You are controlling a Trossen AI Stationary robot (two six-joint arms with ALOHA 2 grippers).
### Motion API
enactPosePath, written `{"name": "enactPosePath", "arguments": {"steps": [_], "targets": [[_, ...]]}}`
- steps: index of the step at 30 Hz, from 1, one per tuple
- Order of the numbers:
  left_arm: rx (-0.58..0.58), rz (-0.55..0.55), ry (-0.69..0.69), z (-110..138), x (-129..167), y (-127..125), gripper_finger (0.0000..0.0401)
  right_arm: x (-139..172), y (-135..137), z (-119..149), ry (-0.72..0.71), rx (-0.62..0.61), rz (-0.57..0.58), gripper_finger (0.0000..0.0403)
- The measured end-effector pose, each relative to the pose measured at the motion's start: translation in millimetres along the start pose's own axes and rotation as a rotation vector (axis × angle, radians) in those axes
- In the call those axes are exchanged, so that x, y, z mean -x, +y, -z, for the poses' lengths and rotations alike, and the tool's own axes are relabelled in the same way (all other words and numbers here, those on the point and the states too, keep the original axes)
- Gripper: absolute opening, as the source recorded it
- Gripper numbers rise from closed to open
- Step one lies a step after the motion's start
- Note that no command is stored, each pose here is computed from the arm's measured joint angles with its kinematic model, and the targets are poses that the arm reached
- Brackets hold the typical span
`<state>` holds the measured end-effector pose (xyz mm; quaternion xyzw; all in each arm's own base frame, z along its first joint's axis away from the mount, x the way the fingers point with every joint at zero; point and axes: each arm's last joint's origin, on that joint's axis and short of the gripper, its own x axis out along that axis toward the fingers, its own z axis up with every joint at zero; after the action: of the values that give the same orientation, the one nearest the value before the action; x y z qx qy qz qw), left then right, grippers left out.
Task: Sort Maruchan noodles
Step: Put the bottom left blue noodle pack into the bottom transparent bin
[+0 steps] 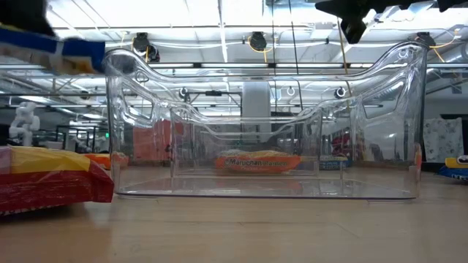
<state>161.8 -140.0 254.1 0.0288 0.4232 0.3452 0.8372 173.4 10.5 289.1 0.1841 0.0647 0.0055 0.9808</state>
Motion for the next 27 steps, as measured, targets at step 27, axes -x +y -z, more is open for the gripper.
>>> {"name": "enactPosePath", "arguments": {"steps": [27], "targets": [[-0.04,0.247,-0.286,-109.9,-27.7,-36.9,0.0,0.0,-0.3,0.9,0.01,0.008,0.003,0.0148]]}}
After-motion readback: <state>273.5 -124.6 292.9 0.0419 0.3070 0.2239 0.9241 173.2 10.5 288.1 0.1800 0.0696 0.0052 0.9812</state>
